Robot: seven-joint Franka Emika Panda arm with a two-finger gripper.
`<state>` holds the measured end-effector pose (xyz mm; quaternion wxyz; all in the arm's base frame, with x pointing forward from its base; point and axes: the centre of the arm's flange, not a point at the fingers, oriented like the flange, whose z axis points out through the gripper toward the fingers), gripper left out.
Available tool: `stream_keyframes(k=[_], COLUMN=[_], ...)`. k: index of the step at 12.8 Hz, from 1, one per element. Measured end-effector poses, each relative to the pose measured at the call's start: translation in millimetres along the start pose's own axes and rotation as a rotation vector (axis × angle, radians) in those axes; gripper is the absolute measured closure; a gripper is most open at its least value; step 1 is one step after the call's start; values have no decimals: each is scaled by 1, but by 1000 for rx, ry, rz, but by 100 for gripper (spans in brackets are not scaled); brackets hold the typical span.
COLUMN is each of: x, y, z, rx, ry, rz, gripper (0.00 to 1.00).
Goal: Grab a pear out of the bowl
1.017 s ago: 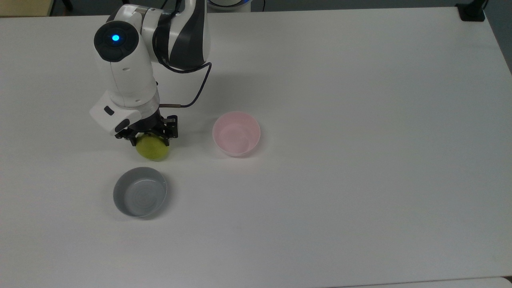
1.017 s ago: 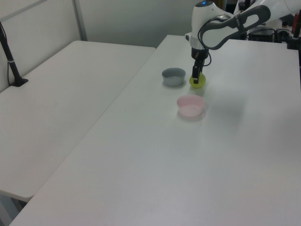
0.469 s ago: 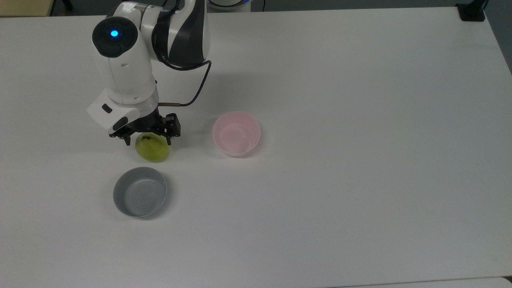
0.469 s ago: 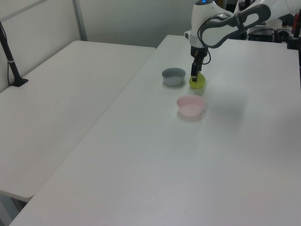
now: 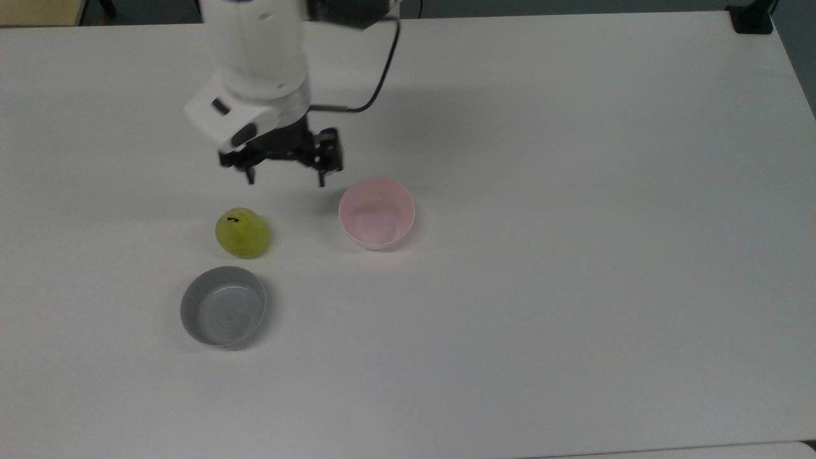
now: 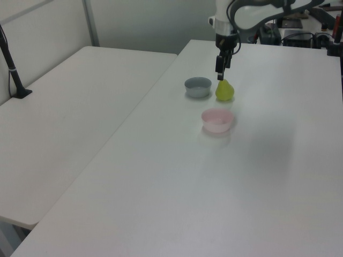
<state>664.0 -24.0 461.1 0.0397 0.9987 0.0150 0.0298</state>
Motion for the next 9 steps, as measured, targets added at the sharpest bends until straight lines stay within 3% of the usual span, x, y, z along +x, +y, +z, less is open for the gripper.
stream_keyframes(k=[3,5,9], x=[-25,-43,-65], y=[-47,-63,-56], z=[-64,-101,-124], rx=[4,13,34], ry=[-9,-5,-15], rz=[-8,40,93], gripper=[0,0,0])
